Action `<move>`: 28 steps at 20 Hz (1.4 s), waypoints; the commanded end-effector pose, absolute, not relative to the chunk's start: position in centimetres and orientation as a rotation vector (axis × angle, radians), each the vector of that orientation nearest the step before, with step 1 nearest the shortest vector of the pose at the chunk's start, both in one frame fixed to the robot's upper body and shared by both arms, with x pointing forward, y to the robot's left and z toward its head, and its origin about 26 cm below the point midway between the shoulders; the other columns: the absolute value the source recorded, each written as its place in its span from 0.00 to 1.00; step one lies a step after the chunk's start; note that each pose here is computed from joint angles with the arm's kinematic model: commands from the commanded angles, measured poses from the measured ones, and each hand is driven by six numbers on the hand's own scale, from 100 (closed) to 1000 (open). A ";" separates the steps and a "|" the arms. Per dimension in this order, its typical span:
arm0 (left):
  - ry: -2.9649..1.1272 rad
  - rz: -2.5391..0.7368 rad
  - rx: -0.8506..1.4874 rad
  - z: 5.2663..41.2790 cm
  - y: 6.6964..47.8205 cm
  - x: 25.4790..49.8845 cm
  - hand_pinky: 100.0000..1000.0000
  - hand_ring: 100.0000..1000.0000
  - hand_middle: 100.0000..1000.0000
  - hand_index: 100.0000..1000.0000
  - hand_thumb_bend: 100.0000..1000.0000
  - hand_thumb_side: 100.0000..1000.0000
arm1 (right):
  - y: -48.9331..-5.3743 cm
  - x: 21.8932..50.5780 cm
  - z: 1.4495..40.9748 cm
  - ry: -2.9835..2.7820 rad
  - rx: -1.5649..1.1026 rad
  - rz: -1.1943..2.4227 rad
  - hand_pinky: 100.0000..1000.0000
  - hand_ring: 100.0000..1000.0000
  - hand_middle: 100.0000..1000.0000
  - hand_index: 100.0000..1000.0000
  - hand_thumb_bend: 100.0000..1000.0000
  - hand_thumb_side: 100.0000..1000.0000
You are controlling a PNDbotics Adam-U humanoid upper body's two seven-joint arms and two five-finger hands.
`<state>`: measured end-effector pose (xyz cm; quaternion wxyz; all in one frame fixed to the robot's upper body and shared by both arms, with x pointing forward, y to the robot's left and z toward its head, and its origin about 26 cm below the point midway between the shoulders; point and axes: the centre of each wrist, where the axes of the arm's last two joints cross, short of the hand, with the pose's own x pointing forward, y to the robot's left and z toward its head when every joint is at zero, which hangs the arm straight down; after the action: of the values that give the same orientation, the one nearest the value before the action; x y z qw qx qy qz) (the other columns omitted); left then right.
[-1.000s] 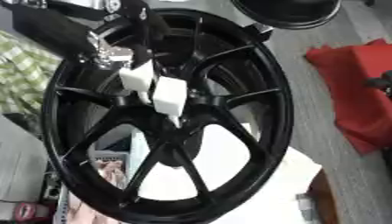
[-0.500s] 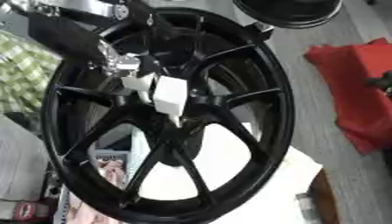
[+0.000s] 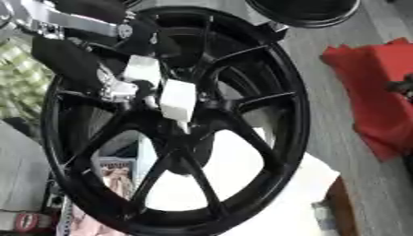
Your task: Pull the pin out of the wheel hub.
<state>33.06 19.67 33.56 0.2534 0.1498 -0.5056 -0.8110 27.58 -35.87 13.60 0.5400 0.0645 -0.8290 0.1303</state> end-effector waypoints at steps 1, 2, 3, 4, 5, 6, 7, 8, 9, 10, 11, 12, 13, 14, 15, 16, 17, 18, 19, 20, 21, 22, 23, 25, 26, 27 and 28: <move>-1.370 -2.178 0.490 34.7 20.7 33.0 1.00 0.93 0.88 1.00 0.08 0.64 | -36.1 27.5 14.4 -1.990 0.142 0.319 0.98 0.70 0.49 0.62 0.03 0.22; -1.367 -2.173 0.497 34.6 20.8 33.1 1.00 0.93 0.87 1.00 0.08 0.65 | -36.1 27.5 14.4 -1.989 0.142 0.318 0.98 0.70 0.49 0.62 0.03 0.22; -1.363 -2.168 0.504 34.6 20.8 33.2 1.00 0.92 0.87 1.00 0.08 0.66 | -36.1 27.5 14.4 -1.989 0.143 0.316 0.98 0.70 0.49 0.62 0.03 0.22; -1.360 -2.162 0.511 34.6 20.9 33.2 1.00 0.92 0.85 1.00 0.09 0.66 | -36.0 27.5 14.3 -1.988 0.143 0.315 0.98 0.70 0.49 0.62 0.03 0.23; -1.357 -2.157 0.519 34.6 21.0 33.3 0.99 0.92 0.84 1.00 0.09 0.67 | -36.0 27.5 14.3 -1.988 0.143 0.315 0.98 0.70 0.49 0.62 0.03 0.23; -1.355 -2.151 0.525 34.6 21.1 33.3 0.99 0.92 0.84 1.00 0.10 0.68 | -36.0 27.5 14.3 -1.987 0.143 0.314 0.98 0.70 0.49 0.62 0.03 0.23; -1.354 -2.147 0.531 34.6 21.2 33.4 0.99 0.91 0.84 0.99 0.10 0.70 | -36.0 27.5 14.3 -1.987 0.143 0.313 0.98 0.69 0.49 0.62 0.03 0.23; -1.354 -2.142 0.535 34.7 21.2 33.4 0.99 0.91 0.83 0.98 0.10 0.70 | -36.0 27.5 14.3 -1.986 0.143 0.313 0.98 0.69 0.49 0.62 0.03 0.23; -1.356 -2.137 0.540 34.7 21.3 33.4 0.98 0.91 0.83 0.98 0.10 0.70 | -36.0 27.5 14.3 -1.985 0.143 0.313 0.98 0.69 0.49 0.62 0.03 0.23; -1.359 -2.132 0.543 34.8 21.4 33.4 0.98 0.90 0.82 0.97 0.10 0.69 | -36.0 27.5 14.3 -1.984 0.142 0.312 0.98 0.69 0.49 0.62 0.03 0.23; -1.362 -2.127 0.548 34.9 21.4 33.4 0.98 0.90 0.82 0.97 0.11 0.69 | -36.0 27.5 14.2 -1.983 0.142 0.312 0.98 0.69 0.49 0.62 0.02 0.23; -1.365 -2.124 0.552 35.0 21.4 33.4 0.97 0.89 0.81 0.96 0.11 0.70 | -36.0 27.5 14.2 -1.982 0.142 0.312 0.98 0.70 0.49 0.62 0.02 0.23; -1.365 -2.122 0.554 35.0 21.4 33.4 0.97 0.89 0.80 0.96 0.12 0.71 | -36.0 27.5 14.2 -1.981 0.142 0.313 0.98 0.69 0.49 0.62 0.02 0.23; -1.363 -2.123 0.555 35.0 21.5 33.3 0.96 0.88 0.79 0.96 0.13 0.72 | -36.0 27.5 14.2 -1.981 0.142 0.313 0.98 0.69 0.49 0.62 0.02 0.23; -1.359 -2.126 0.558 34.9 21.5 33.3 0.95 0.88 0.79 0.95 0.14 0.74 | -36.0 27.5 14.2 -1.980 0.142 0.313 0.98 0.69 0.49 0.62 0.02 0.23; -1.355 -2.129 0.562 34.8 21.5 33.4 0.95 0.87 0.79 0.95 0.15 0.75 | -35.9 27.5 14.2 -1.980 0.142 0.312 0.98 0.69 0.49 0.62 0.02 0.23; -1.351 -2.132 0.564 34.7 21.5 33.4 0.95 0.87 0.79 0.95 0.16 0.76 | -35.9 27.6 14.2 -1.980 0.143 0.311 0.98 0.69 0.49 0.62 0.02 0.23; -1.347 -2.137 0.564 34.6 21.5 33.4 0.95 0.87 0.79 0.95 0.16 0.77 | -35.9 27.6 14.2 -1.979 0.143 0.310 0.98 0.69 0.49 0.62 0.02 0.23; -1.344 -2.141 0.564 34.5 21.5 33.5 0.95 0.88 0.79 0.95 0.18 0.79 | -35.9 27.6 14.2 -1.979 0.143 0.309 0.98 0.69 0.49 0.62 0.01 0.23; -1.342 -2.147 0.561 34.4 21.5 33.5 0.95 0.88 0.79 0.96 0.18 0.80 | -35.9 27.6 14.2 -1.979 0.143 0.307 0.98 0.69 0.49 0.62 0.02 0.23; -1.340 -2.152 0.559 34.3 21.5 33.5 0.95 0.88 0.80 0.96 0.18 0.81 | -35.9 27.6 14.2 -1.979 0.143 0.305 0.98 0.69 0.49 0.62 0.02 0.23; -1.339 -2.156 0.558 34.3 21.6 33.6 0.95 0.88 0.80 0.96 0.19 0.81 | -35.9 27.6 14.2 -1.979 0.142 0.303 0.98 0.69 0.49 0.62 0.01 0.23; -1.338 -2.159 0.557 34.2 21.6 33.6 0.95 0.88 0.80 0.96 0.19 0.81 | -35.9 27.6 14.1 -1.978 0.142 0.301 0.98 0.69 0.49 0.62 0.02 0.23; -1.336 -2.164 0.557 34.1 21.6 33.7 0.95 0.88 0.81 0.96 0.19 0.81 | -35.9 27.6 14.1 -1.977 0.142 0.298 0.98 0.69 0.49 0.62 0.01 0.23; -1.334 -2.168 0.559 34.1 21.6 33.7 0.95 0.88 0.81 0.97 0.19 0.81 | -35.8 27.6 14.1 -1.977 0.142 0.297 0.98 0.69 0.49 0.62 0.01 0.23; -1.332 -2.170 0.561 34.1 21.7 33.7 0.95 0.88 0.81 0.97 0.19 0.81 | -35.8 27.6 14.1 -1.977 0.142 0.296 0.98 0.69 0.49 0.62 0.01 0.23; -1.330 -2.172 0.564 34.0 21.7 33.8 0.95 0.89 0.81 0.97 0.19 0.80 | -35.8 27.6 14.1 -1.977 0.143 0.295 0.98 0.69 0.49 0.62 0.01 0.24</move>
<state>33.98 21.00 33.10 0.2662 0.1882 -0.4959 -0.8049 27.63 -35.66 13.41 0.5456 0.0665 -0.8270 0.1182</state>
